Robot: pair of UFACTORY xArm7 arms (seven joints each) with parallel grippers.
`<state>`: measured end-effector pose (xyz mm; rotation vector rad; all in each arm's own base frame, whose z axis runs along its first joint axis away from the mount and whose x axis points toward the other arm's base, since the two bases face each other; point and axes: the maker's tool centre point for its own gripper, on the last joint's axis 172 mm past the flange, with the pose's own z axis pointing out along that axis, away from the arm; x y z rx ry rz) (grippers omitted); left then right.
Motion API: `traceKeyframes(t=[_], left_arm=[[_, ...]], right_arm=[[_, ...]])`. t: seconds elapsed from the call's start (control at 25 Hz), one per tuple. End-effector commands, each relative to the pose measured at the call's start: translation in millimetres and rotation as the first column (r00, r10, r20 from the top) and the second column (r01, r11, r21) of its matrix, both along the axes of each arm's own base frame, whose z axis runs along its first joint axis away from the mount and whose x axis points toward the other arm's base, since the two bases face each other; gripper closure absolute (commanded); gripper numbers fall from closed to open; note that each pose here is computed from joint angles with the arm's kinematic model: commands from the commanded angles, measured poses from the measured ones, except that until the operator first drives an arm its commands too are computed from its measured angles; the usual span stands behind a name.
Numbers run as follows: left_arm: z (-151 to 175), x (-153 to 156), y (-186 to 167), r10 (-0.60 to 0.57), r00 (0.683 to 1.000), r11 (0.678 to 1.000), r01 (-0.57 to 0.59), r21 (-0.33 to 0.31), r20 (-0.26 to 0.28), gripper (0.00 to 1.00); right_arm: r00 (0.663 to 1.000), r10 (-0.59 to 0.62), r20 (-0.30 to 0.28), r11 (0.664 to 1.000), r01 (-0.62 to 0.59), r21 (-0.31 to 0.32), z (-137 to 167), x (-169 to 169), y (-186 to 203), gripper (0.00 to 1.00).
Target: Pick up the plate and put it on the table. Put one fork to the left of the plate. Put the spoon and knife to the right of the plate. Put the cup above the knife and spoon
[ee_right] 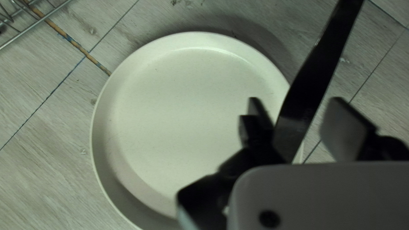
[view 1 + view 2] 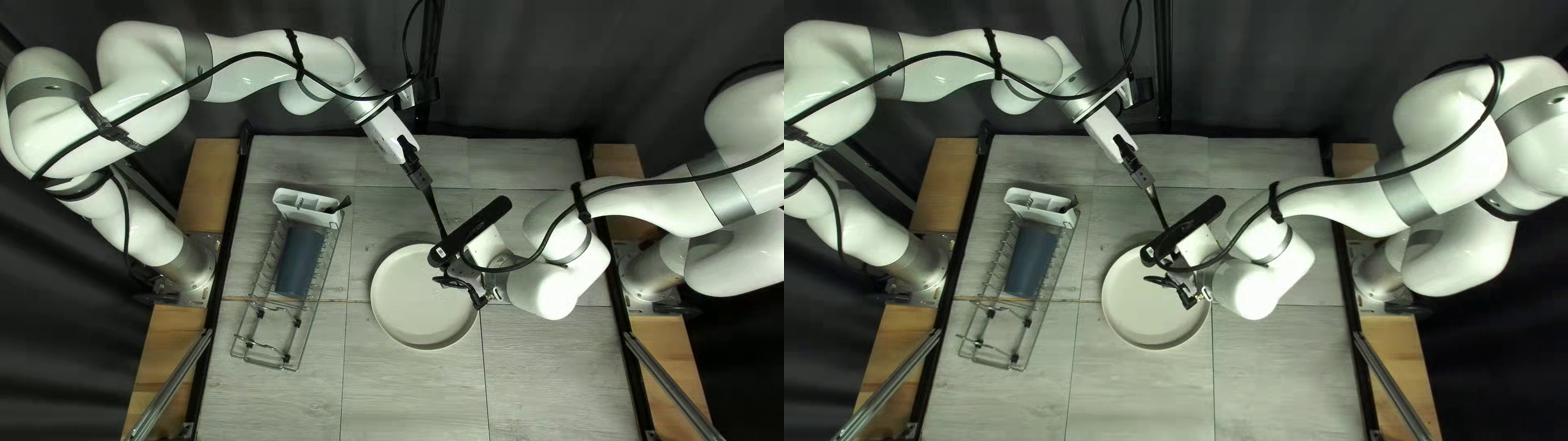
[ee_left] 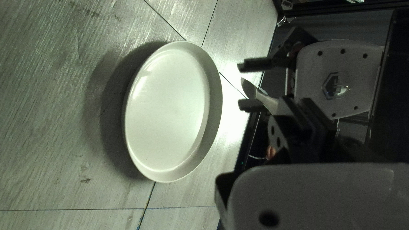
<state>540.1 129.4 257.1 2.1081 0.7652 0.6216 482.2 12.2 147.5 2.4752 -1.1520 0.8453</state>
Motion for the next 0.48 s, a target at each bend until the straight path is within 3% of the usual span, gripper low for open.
traceKeyframes(t=[0.04,0.12,0.16,0.2,0.36,0.48], left_arm=[[0.0,0.0,0.0,0.000,1.000,1.000,0.000,0.000,0.000,1.00],[0.0,0.0,0.0,0.000,1.000,1.000,0.000,0.000,0.000,1.00],[0.0,0.0,0.0,0.000,1.000,1.000,0.000,0.000,0.000,0.64],[0.0,0.0,0.0,0.000,1.000,1.000,0.000,0.000,0.000,0.00],[0.0,0.0,0.0,0.000,1.000,1.000,0.000,0.000,0.000,0.00],[0.0,0.0,0.0,0.000,1.000,1.000,0.000,0.000,0.000,0.00]], right_arm=[[1.000,0.000,0.000,1.000,0.000,0.000,0.1,0.0,0.0,0.89],[1.000,0.000,0.000,1.000,0.000,0.000,0.1,0.0,0.0,0.84],[1.000,0.000,0.000,1.000,0.000,0.000,0.1,0.0,0.0,0.82],[1.000,0.000,0.000,1.000,0.000,0.000,0.1,0.0,0.0,0.81],[1.000,0.000,0.000,1.000,0.000,0.000,0.1,0.0,0.0,0.72],[1.000,0.000,0.000,1.000,0.000,0.000,0.1,0.0,0.0,0.79]])
